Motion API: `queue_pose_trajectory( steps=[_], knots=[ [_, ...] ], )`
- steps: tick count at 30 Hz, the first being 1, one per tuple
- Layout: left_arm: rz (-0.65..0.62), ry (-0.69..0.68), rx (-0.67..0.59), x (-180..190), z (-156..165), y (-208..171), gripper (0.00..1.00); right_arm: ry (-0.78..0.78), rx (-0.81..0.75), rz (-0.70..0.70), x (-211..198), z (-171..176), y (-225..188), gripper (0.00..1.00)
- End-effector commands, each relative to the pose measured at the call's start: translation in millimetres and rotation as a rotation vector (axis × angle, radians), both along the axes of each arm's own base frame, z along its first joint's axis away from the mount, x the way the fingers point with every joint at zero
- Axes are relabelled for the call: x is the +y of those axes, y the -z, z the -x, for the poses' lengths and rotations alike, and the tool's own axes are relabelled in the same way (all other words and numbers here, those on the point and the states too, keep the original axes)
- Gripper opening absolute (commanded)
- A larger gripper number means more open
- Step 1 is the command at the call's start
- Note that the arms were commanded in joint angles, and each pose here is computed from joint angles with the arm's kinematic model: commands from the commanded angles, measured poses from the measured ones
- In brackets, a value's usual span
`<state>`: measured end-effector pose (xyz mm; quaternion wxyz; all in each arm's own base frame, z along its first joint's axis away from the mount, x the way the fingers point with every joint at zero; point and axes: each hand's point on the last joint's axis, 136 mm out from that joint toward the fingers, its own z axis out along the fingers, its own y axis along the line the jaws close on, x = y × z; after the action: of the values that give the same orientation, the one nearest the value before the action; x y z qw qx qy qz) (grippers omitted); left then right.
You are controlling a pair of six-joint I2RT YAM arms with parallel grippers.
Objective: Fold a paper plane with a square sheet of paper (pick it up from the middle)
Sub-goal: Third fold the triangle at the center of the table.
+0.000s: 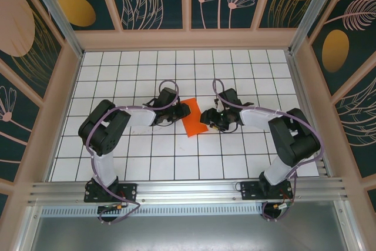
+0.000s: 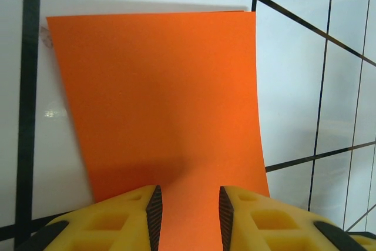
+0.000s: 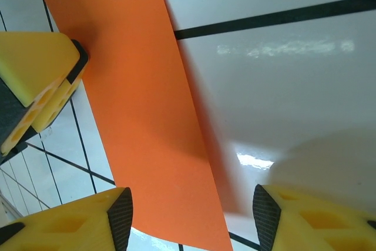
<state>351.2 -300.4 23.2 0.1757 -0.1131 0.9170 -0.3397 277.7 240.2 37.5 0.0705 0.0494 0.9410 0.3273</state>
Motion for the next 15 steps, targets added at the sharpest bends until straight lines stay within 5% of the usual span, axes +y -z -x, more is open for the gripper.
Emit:
queue_pose_trajectory(
  steps=[1,15],
  knots=[
    [-0.045,-0.028,0.056,7.2,3.7,17.8,0.35,-0.048,0.049,-0.009,5.3,14.8,6.6,0.58],
    [-0.064,-0.031,0.061,9.8,4.2,18.7,0.35,0.027,0.055,-0.132,10.7,12.6,-19.6,0.41]
  ],
)
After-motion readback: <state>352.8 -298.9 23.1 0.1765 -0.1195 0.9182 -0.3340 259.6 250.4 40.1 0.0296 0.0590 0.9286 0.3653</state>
